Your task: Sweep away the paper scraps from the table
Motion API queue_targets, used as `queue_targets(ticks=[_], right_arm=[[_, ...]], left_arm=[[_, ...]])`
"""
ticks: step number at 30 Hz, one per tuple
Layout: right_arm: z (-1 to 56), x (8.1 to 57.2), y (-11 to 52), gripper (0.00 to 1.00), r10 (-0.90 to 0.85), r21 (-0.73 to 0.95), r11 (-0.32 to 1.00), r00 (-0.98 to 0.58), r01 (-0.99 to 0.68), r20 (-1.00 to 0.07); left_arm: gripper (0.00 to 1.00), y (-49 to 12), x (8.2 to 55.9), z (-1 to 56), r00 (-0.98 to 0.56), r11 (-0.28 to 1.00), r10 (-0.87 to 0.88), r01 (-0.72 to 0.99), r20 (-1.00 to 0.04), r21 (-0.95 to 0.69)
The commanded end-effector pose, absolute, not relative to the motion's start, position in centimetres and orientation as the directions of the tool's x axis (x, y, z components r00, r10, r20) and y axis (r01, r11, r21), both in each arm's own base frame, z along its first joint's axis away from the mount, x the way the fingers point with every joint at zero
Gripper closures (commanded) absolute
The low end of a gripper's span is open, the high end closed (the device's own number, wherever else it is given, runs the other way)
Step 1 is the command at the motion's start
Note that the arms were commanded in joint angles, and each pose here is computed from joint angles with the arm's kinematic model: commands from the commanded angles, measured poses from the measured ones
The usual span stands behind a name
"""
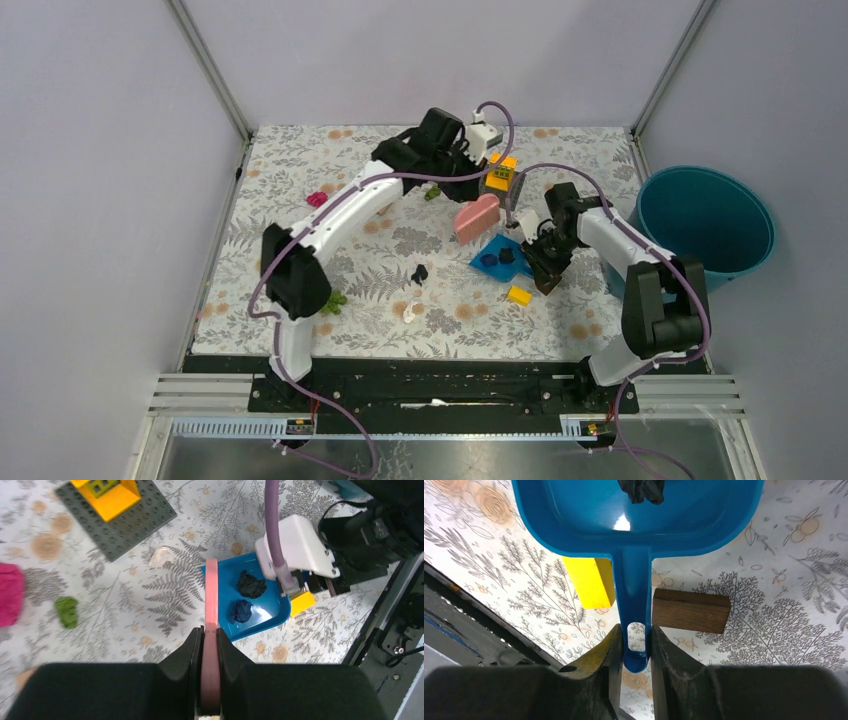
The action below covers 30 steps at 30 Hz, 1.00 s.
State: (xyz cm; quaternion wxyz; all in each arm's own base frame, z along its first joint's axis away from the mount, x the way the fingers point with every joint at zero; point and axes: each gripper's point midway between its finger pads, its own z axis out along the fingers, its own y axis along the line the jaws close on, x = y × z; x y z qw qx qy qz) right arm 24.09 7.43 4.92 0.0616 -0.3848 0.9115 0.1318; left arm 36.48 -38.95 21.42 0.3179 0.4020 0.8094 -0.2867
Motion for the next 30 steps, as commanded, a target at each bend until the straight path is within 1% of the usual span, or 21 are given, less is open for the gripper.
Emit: queue_targets(ticks=[1, 4, 7, 10, 13, 16, 19, 22, 24, 26, 30], right_arm=[[6.7, 25.5, 9.5, 1.0, -0.663, 0.184, 0.633, -0.65, -0.752, -0.372], [7.0, 26.1, 9.1, 1.0, -0.69, 0.137, 0.617, -0.616, -0.775, -0.379], [7.0, 26.3, 8.8, 1.0, -0.726, 0.105, 0.586, -0.579, -0.803, -0.37], [7.4, 26.3, 9.3, 1.0, -0.773, 0.074, 0.53, -0.518, -0.845, -0.366], [7.5, 25.9, 10.1, 1.0, -0.849, 0.011, 0.432, -0.41, -0.902, -0.333], [7.7, 25.2, 11.2, 1.0, -0.894, -0.024, 0.349, -0.325, -0.937, -0.309], [7.6, 24.2, 12.0, 1.0, -0.916, -0.01, 0.307, -0.292, -0.952, -0.274], [6.4, 23.3, 11.9, 1.0, -0.947, 0.014, 0.268, -0.266, -0.963, -0.182], [5.7, 23.1, 12.3, 1.0, -0.95, 0.046, 0.272, -0.276, -0.961, -0.149], [5.4, 23.2, 13.1, 1.0, -0.948, 0.064, 0.28, -0.287, -0.958, -0.138], [5.4, 23.2, 14.9, 1.0, -0.956, 0.067, 0.249, -0.256, -0.966, -0.141]], left_arm=[[1.0, -35.0, 36.1, 26.3, -0.351, 0.546, 0.494, 0.838, -0.796, -0.03], [1.0, -31.7, 36.1, 26.6, -0.324, 0.588, 0.543, 0.806, -0.775, 0.075], [1.0, -27.6, 36.0, 25.7, -0.347, 0.638, 0.592, 0.754, -0.728, 0.159], [1.0, -23.6, 35.9, 24.2, -0.442, 0.71, 0.571, 0.69, -0.692, 0.145], [1.0, -19.5, 35.5, 22.5, -0.548, 0.783, 0.519, 0.612, -0.656, 0.109], [1.0, -17.3, 34.4, 21.5, -0.594, 0.812, 0.498, 0.575, -0.632, 0.099], [1.0, -16.1, 33.1, 20.2, -0.634, 0.832, 0.475, 0.549, -0.611, 0.077], [1.0, -15.5, 32.0, 18.0, -0.69, 0.858, 0.426, 0.514, -0.585, 0.017], [1.0, -15.9, 31.7, 16.2, -0.722, 0.864, 0.391, 0.502, -0.571, -0.043], [1.0, -16.6, 32.0, 15.1, -0.746, 0.868, 0.349, 0.485, -0.567, -0.104], [1.0, -18.9, 32.7, 14.6, -0.79, 0.867, 0.261, 0.445, -0.555, -0.225]])
